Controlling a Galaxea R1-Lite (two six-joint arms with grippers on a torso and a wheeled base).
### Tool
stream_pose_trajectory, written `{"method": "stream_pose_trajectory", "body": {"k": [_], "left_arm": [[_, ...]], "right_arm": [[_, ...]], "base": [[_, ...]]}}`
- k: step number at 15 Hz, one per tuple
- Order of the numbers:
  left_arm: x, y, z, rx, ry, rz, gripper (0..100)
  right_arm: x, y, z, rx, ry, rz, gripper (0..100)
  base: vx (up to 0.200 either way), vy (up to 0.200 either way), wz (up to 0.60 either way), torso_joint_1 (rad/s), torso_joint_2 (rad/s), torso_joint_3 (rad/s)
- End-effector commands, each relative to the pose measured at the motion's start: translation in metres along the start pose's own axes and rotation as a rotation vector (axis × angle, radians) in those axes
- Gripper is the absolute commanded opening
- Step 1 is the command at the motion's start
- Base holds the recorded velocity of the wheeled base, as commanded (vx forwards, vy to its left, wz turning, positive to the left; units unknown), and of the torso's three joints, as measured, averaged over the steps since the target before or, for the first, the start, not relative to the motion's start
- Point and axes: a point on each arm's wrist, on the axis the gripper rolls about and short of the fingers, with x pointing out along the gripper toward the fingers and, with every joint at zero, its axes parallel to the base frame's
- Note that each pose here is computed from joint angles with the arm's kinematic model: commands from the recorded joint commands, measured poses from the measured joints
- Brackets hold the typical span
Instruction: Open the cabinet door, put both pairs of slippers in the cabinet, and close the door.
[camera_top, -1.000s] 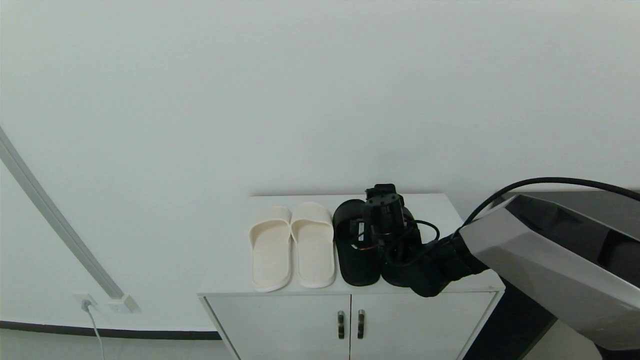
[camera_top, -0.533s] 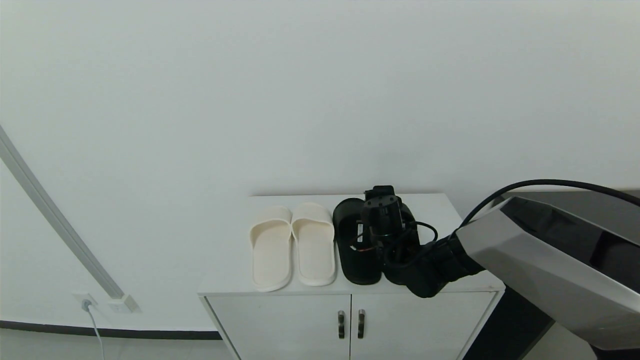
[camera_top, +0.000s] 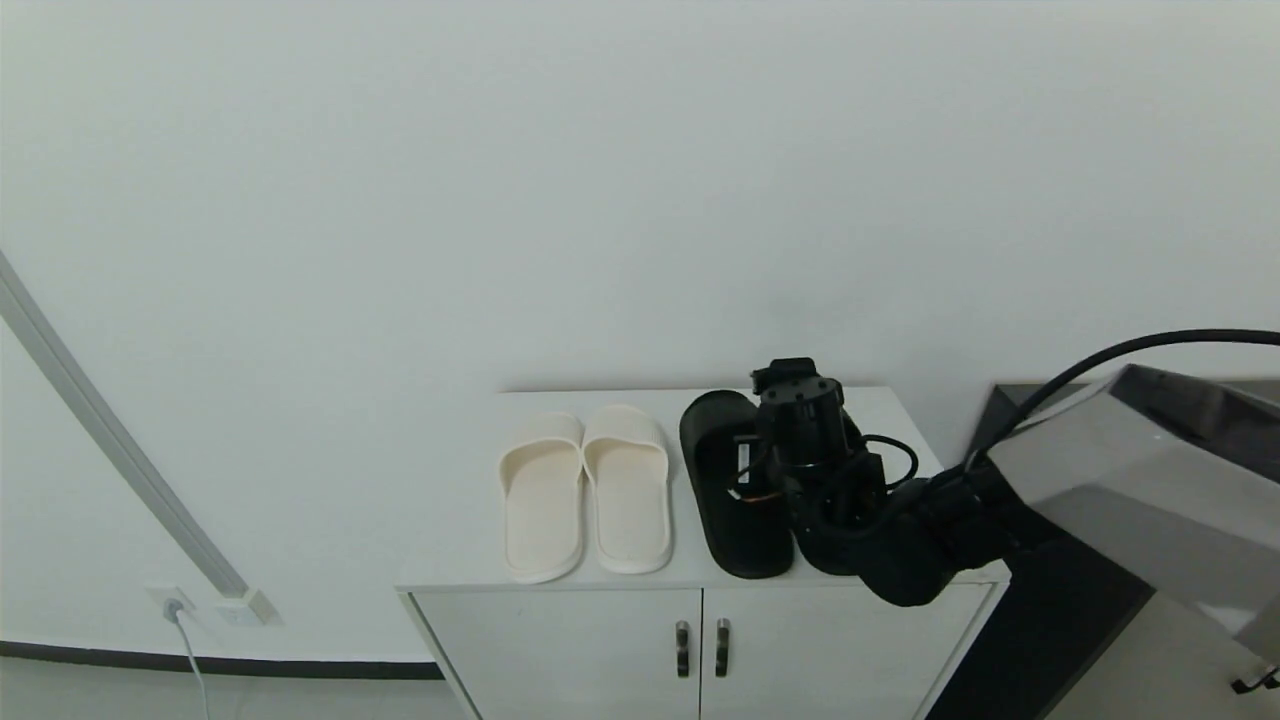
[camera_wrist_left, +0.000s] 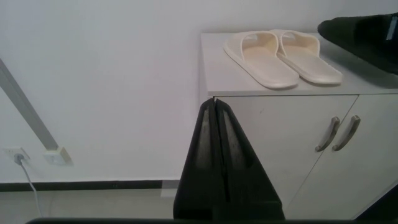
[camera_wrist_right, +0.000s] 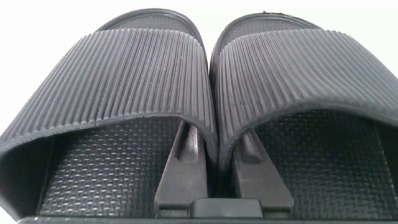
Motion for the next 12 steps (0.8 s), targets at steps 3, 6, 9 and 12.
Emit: {"method": "stream_pose_trajectory", "body": {"k": [3,6,9,12], "left_arm": [[0.000,0.000,0.000,0.001,0.001,0.001,0],[0.000,0.000,0.000,0.001,0.000,0.001,0],[0.000,0.000,0.000,0.001,0.001,0.001,0],[0.000,0.000,0.000,0.001,0.001,0.001,0]], "right_arm": [[-0.099,-0.034,0.030,0.000,-0.009,0.231,0],[-0.162,-0.060,0.030,-0.013,0.013,0.413,0],[-0.190,-0.068,0.029,-0.055,0.071,0.500,0],[-0.190,-0.069,0.028,-0.058,0.077,0.503,0]], "base": [[0.000,0.000,0.00,0.000,0.00,0.000],[0.000,0.000,0.00,0.000,0.00,0.000],[0.000,0.000,0.00,0.000,0.00,0.000],[0.000,0.000,0.00,0.000,0.00,0.000]]}}
